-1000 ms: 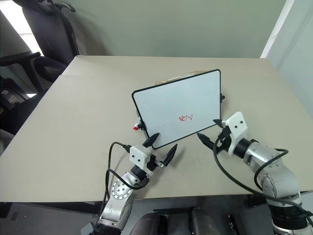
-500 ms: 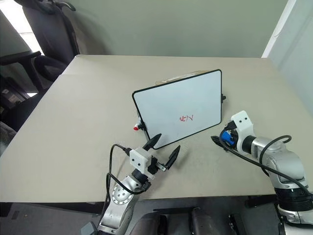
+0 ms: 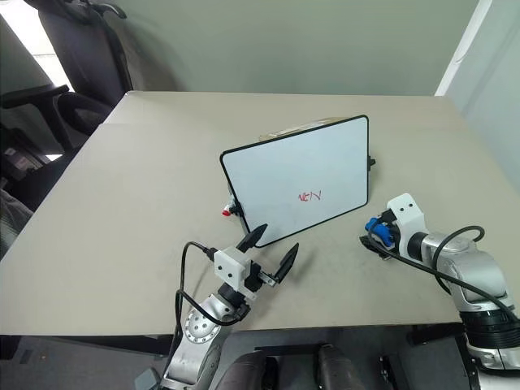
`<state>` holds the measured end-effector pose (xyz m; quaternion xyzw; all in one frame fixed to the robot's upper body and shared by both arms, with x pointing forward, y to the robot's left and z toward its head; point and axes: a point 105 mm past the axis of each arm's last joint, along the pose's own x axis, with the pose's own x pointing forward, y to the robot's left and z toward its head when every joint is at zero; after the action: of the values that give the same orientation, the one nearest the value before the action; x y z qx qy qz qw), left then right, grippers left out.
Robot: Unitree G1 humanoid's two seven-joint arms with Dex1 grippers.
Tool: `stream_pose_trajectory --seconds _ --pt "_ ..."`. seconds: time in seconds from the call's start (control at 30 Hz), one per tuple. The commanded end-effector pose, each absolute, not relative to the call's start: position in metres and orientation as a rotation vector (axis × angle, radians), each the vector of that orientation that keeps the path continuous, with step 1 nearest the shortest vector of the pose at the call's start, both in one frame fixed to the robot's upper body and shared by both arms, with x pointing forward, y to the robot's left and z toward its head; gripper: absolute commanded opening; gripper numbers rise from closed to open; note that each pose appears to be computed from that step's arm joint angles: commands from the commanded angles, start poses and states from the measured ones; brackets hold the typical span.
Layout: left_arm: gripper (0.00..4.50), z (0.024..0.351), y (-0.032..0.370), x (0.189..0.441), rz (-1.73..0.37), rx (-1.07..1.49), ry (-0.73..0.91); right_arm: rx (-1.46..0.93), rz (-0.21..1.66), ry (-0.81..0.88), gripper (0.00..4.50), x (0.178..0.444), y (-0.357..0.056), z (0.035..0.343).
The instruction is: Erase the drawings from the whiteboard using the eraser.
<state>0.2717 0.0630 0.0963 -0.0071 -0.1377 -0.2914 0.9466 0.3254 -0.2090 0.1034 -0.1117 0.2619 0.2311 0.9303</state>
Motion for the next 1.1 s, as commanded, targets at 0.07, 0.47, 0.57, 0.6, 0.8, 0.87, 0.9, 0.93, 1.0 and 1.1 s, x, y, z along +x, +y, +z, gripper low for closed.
stream_pose_trajectory --seconds 0.07,0.47,0.57,0.6,0.8,0.87,0.9,0.93,1.0,1.1 --pt "4.5 0.107 0.059 0.27 -0.607 -0.019 -0.32 -0.256 0.435 0.57 4.46 0.326 -0.217 0.103" --pt "4.5 0.104 0.056 0.272 -0.618 -0.016 -0.311 -0.273 0.429 0.551 1.4 0.325 -0.218 0.109" --pt "4.5 0.104 0.057 0.272 -0.618 -0.016 -0.31 -0.281 0.442 0.552 1.07 0.323 -0.217 0.11" --pt "4.5 0.104 0.057 0.272 -0.618 -0.016 -0.31 -0.286 0.449 0.55 0.94 0.322 -0.216 0.111" --pt "4.5 0.104 0.058 0.273 -0.619 -0.014 -0.309 -0.296 0.526 0.414 0.5 0.322 -0.193 0.14" --pt "4.5 0.104 0.057 0.272 -0.621 -0.014 -0.309 -0.282 0.586 0.341 0.5 0.32 -0.174 0.155" --pt "4.5 0.104 0.057 0.272 -0.622 -0.014 -0.309 -0.277 0.61 0.311 0.5 0.319 -0.166 0.161" --pt "4.5 0.104 0.057 0.272 -0.622 -0.013 -0.309 -0.271 0.626 0.288 0.5 0.318 -0.159 0.166" --pt "4.5 0.104 0.057 0.272 -0.622 -0.012 -0.309 -0.255 0.65 0.261 0.5 0.319 -0.147 0.171" --pt "4.5 0.104 0.058 0.273 -0.619 -0.009 -0.309 -0.24 0.679 0.241 0.5 0.325 -0.128 0.172"
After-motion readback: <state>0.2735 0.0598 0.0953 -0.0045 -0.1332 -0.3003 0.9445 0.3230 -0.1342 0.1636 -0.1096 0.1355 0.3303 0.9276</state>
